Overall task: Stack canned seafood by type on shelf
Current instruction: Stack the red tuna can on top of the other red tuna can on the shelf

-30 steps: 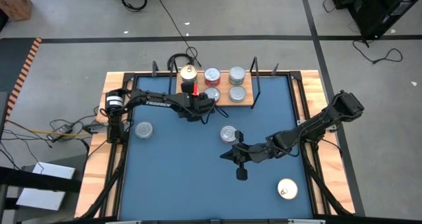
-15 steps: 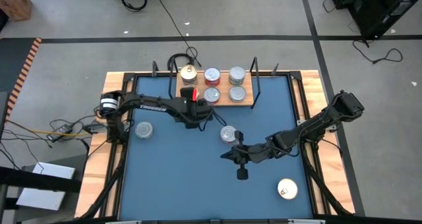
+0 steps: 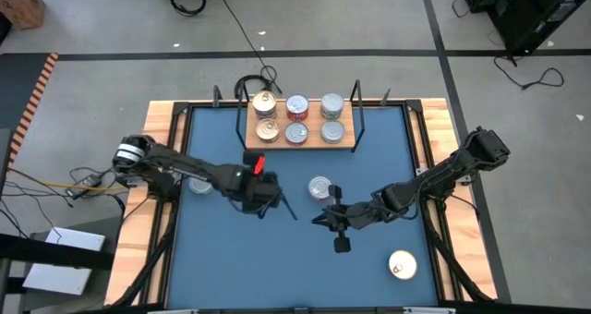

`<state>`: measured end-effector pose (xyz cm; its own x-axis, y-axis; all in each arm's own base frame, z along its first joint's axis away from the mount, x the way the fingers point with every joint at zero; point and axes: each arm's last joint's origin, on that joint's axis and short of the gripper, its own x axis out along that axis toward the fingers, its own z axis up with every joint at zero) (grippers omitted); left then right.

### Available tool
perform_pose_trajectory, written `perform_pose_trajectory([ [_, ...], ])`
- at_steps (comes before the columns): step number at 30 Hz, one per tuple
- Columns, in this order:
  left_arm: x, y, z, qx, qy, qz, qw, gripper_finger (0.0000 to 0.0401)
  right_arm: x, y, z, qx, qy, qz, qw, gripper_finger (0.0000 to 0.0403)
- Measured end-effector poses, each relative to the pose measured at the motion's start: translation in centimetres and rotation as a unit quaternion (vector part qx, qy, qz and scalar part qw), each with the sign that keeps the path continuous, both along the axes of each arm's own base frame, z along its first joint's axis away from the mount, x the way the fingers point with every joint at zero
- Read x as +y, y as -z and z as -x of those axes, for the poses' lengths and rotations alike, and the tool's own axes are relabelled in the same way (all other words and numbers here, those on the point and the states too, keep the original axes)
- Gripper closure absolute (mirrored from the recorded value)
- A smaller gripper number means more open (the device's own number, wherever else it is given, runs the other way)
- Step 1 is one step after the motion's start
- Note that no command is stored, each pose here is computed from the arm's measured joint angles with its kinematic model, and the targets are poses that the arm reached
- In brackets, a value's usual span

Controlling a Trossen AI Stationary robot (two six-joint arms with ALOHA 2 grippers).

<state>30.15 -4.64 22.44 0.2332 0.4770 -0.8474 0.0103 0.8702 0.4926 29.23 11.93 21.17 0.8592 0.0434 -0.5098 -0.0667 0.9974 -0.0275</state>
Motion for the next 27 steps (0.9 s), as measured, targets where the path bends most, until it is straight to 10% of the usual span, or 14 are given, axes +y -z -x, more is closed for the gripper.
perform_pose_trajectory([
  [9, -3.8, 0.6, 3.2, -0.036, 0.026, 0.089, 0.995, 0.038, 0.0, 0.3, 0.2, 0.023, -0.006, -0.011, 1.0, 0.0393],
  [27, -5.7, 4.7, 4.5, -0.26, 0.099, 0.192, 0.941, 0.0395, -1.4, 1.0, 0.8, 0.172, 0.114, -0.035, 0.978, 0.0344],
])
